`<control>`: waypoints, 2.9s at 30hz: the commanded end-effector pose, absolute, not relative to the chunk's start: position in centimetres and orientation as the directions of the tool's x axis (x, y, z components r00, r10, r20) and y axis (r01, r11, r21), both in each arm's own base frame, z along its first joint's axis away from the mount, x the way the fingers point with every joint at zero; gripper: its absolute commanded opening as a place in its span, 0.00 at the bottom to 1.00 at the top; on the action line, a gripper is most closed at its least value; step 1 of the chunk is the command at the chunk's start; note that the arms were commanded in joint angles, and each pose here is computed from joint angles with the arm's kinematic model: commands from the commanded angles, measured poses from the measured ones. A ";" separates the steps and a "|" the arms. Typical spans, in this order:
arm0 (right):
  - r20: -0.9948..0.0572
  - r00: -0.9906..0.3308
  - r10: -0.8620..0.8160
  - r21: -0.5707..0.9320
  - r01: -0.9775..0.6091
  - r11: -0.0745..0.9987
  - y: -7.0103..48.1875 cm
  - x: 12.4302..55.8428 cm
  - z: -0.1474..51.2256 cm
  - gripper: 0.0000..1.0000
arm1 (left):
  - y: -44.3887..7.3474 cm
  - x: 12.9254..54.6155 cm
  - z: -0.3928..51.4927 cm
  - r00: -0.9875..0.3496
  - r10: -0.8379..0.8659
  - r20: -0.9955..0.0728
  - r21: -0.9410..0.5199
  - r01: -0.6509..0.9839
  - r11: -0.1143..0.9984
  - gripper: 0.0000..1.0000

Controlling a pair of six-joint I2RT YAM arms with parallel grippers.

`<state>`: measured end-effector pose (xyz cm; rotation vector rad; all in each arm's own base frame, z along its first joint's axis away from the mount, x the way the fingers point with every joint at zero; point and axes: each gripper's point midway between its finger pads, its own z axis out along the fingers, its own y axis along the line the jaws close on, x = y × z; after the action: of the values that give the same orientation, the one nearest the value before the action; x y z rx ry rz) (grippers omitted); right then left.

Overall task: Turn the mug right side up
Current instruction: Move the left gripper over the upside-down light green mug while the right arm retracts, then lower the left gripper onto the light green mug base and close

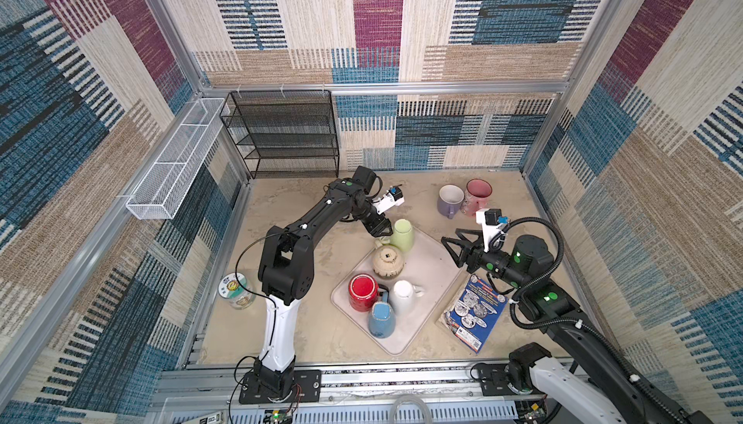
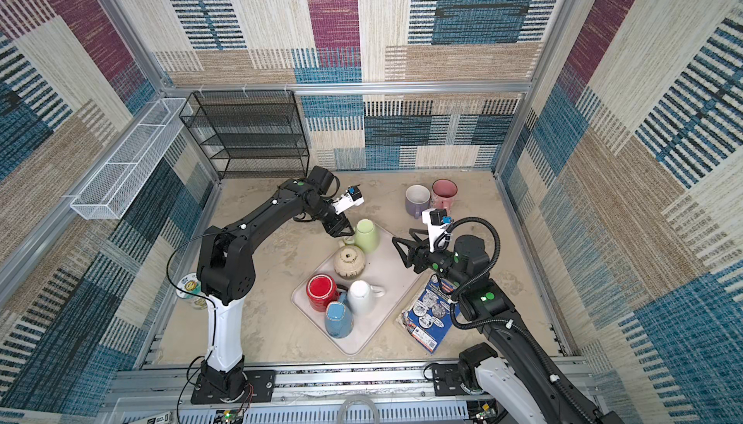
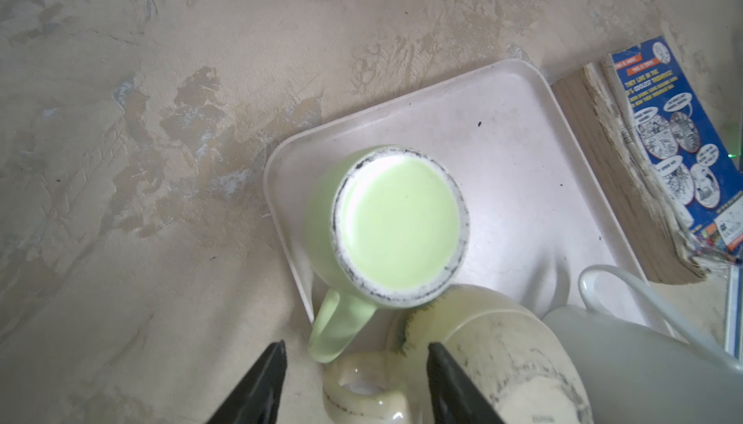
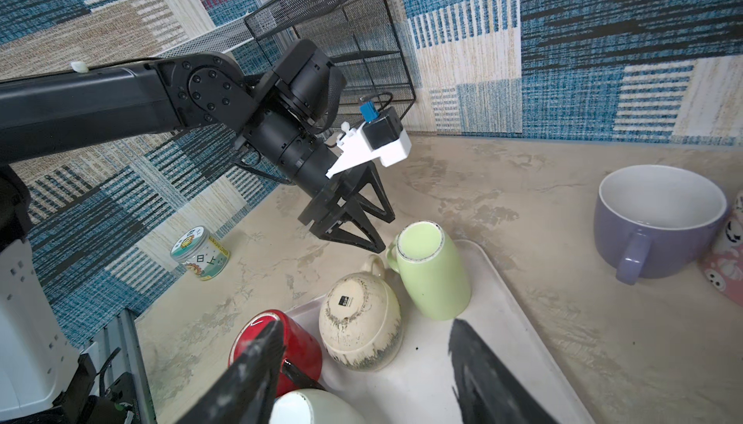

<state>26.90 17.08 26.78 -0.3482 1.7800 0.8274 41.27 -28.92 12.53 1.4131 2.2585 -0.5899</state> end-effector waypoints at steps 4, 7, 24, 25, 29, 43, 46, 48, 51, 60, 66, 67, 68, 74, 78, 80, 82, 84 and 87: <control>-0.928 -0.324 0.183 0.347 -0.575 0.741 16.6 27.7 27.4 0.68 | -30.2 40.1 12.0 -0.346 0.758 -0.553 -0.149 0.936 0.318 0.61; -0.928 -0.327 0.181 0.347 -0.571 0.745 16.5 27.9 27.3 0.68 | -30.5 40.1 11.6 -0.339 0.769 -0.543 -0.141 0.939 0.314 0.61; -0.929 -0.317 0.189 0.344 -0.562 0.752 16.3 27.9 27.4 0.67 | -31.9 39.4 9.9 -0.327 0.807 -0.492 -0.060 0.937 0.343 0.34; -0.930 -0.315 0.189 0.344 -0.564 0.751 16.3 27.8 27.4 0.68 | -32.1 39.2 9.8 -0.326 0.810 -0.488 -0.059 0.938 0.342 0.31; -0.930 -0.314 0.192 0.345 -0.562 0.752 16.2 27.8 27.5 0.67 | -32.7 38.4 9.4 -0.314 0.820 -0.478 -0.055 0.943 0.329 0.28; -0.933 -0.301 0.199 0.341 -0.560 0.755 15.9 27.4 27.9 0.67 | -33.6 39.2 8.7 -0.313 0.837 -0.449 -0.003 0.937 0.348 0.31; -0.934 -0.298 0.200 0.341 -0.562 0.754 15.9 27.3 28.1 0.67 | -33.8 39.5 8.9 -0.306 0.839 -0.450 0.013 0.937 0.349 0.30; -0.934 -0.295 0.201 0.340 -0.562 0.755 15.9 27.2 28.2 0.67 | -34.0 39.5 9.0 -0.305 0.839 -0.451 0.016 0.937 0.349 0.28; -0.935 -0.292 0.200 0.337 -0.561 0.756 15.8 27.2 28.2 0.67 | -34.0 39.6 8.8 -0.300 0.844 -0.445 0.023 0.938 0.345 0.28; -0.935 -0.290 0.203 0.338 -0.561 0.756 15.8 27.1 28.3 0.68 | -34.0 39.8 8.0 -0.297 0.855 -0.424 0.040 0.938 0.346 0.35; -0.936 -0.287 0.202 0.335 -0.559 0.758 15.7 27.2 28.2 0.67 | -34.4 40.2 8.2 -0.292 0.854 -0.431 0.051 0.937 0.346 0.27; -0.936 -0.287 0.203 0.335 -0.558 0.759 15.7 27.2 28.3 0.67 | -34.4 40.3 8.3 -0.290 0.853 -0.433 0.054 0.937 0.346 0.24; -0.936 -0.287 0.202 0.335 -0.558 0.759 15.7 27.2 28.2 0.67 | -34.5 40.3 8.4 -0.288 0.854 -0.434 0.054 0.937 0.344 0.22; -0.938 -0.278 0.208 0.333 -0.550 0.766 15.5 27.2 28.4 0.67 | -34.8 40.1 8.5 -0.269 0.862 -0.429 0.072 0.941 0.330 0.00; -0.939 -0.271 0.210 0.330 -0.546 0.770 15.3 27.2 28.6 0.67 | -34.8 39.7 8.8 -0.268 0.862 -0.430 0.072 0.942 0.328 0.00; -0.940 -0.267 0.213 0.330 -0.543 0.772 15.3 27.2 28.7 0.67 | -34.8 39.5 9.1 -0.265 0.861 -0.435 0.072 0.942 0.327 0.00; -0.941 -0.261 0.216 0.328 -0.544 0.772 15.2 27.1 29.0 0.67 | -34.8 39.3 9.6 -0.266 0.857 -0.442 0.071 0.942 0.329 0.00; -0.942 -0.253 0.219 0.326 -0.545 0.773 15.1 27.0 29.4 0.67 | -34.8 39.2 10.2 -0.268 0.851 -0.452 0.070 0.940 0.334 0.00; -0.943 -0.247 0.225 0.327 -0.552 0.767 15.1 26.8 29.8 0.67 | -34.9 39.1 11.4 -0.271 0.834 -0.481 0.067 0.937 0.343 0.00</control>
<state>26.78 15.28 28.85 -0.2759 1.6981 0.7433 39.14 -34.30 9.69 1.5904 2.2087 -0.2667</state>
